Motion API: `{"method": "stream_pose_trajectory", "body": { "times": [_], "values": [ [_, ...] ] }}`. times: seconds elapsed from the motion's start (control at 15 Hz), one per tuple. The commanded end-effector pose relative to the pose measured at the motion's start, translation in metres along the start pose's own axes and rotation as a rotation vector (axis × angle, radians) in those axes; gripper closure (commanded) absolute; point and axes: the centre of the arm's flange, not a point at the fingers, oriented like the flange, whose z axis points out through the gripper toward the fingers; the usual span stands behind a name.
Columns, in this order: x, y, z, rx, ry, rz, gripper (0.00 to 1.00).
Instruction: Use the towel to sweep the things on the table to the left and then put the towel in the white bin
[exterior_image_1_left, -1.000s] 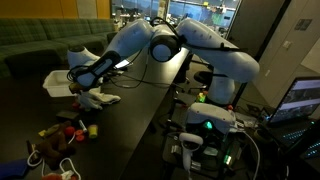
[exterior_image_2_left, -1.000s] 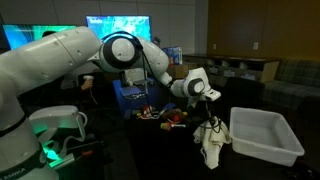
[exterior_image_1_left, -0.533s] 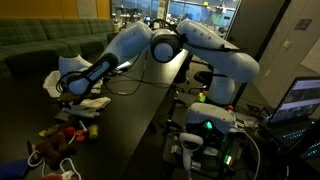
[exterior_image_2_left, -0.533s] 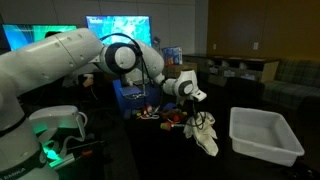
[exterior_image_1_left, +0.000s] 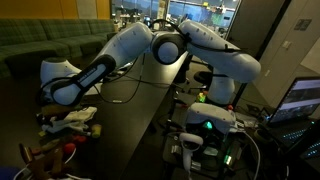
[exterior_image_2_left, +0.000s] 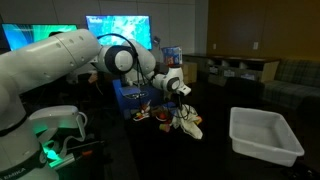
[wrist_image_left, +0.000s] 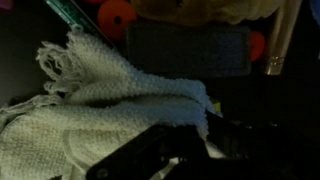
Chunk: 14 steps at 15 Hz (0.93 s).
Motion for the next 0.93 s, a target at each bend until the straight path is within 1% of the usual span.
{"method": "stream_pose_trajectory", "body": {
  "times": [0.0, 0.27, 0.4, 0.53, 0.67, 0.87],
  "values": [
    [0.001, -0.042, -0.002, 0.05, 0.004, -0.026, 0.91],
    [-0.004, -0.064, -0.014, 0.091, 0.018, -0.03, 0.91],
    [-0.005, -0.069, -0.019, 0.108, 0.02, -0.033, 0.91],
    [-0.001, -0.069, -0.03, 0.121, 0.029, -0.034, 0.91],
    [0.008, -0.063, -0.049, 0.137, 0.049, -0.027, 0.91],
    [0.027, -0.047, -0.088, 0.163, 0.08, -0.003, 0.91]
  ]
}}
